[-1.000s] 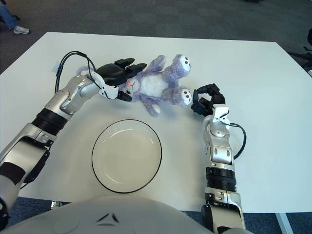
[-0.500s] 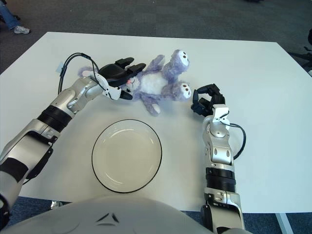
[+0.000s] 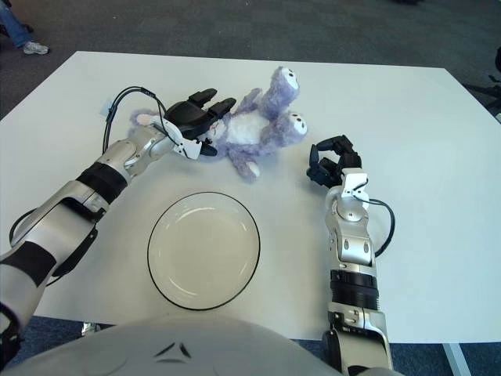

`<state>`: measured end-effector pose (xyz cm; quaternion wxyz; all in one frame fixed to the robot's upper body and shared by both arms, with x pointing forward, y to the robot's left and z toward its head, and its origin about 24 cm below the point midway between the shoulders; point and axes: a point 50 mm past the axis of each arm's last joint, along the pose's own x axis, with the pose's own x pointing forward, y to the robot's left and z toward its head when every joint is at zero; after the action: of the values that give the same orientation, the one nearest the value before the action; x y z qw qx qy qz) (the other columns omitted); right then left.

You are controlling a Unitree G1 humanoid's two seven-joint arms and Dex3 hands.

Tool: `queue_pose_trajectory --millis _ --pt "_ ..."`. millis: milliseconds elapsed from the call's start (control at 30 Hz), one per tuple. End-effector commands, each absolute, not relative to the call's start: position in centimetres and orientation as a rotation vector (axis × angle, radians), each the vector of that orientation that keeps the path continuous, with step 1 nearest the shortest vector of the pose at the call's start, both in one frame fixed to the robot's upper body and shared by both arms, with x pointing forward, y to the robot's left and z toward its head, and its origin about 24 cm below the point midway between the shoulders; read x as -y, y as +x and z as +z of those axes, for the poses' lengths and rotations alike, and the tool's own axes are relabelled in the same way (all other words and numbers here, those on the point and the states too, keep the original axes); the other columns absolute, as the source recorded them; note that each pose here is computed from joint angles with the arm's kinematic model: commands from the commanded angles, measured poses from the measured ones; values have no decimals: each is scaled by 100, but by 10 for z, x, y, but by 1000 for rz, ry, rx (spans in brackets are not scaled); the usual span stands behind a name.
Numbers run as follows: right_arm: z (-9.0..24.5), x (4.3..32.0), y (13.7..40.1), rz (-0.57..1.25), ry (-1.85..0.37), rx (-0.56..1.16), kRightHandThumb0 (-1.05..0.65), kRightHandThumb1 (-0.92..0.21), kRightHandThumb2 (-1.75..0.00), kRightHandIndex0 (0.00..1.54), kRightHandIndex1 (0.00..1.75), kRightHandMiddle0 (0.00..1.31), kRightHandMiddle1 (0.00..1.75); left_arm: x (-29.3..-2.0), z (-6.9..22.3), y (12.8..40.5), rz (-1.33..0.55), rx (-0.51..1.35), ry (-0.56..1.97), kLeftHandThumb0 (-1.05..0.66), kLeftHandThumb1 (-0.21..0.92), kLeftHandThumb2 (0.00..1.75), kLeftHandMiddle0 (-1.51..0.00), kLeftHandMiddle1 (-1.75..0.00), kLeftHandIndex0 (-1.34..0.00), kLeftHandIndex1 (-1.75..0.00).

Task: Put the doll into the plate.

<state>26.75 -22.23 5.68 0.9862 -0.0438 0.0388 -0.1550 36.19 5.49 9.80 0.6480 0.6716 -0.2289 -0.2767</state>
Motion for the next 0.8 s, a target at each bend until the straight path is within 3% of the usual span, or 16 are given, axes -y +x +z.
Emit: queue_pose_trajectory --millis 0,67,200,367,600,767 --pt "33 219 258 -304 -68 -201 -41 -57 -99 102 175 41 175 -47 79 359 -663 473 1557 -105 92 53 -15 -9 0 0" --pt "33 219 258 -304 -67 -201 -41 -57 -99 101 175 42 175 -43 74 359 -663 458 1557 -105 92 53 -18 -11 0 0" --pt "34 218 257 -305 -66 -201 -41 -57 -99 101 175 41 175 -32 55 356 -662 387 1553 -105 92 53 -4 -79 -1 -1" --pt "34 217 256 -305 -65 -201 -41 -58 -98 100 175 41 175 -31 43 353 -666 354 1547 -105 92 48 -1 -132 0 -16" --pt "34 216 256 -307 -65 -198 -40 -59 -97 100 175 40 175 -32 40 352 -698 336 1547 -105 92 37 0 -165 0 -36" --pt "35 216 256 -307 -65 -197 -40 -59 -97 101 175 40 175 -32 38 351 -738 318 1557 -105 92 28 0 -173 0 -42"
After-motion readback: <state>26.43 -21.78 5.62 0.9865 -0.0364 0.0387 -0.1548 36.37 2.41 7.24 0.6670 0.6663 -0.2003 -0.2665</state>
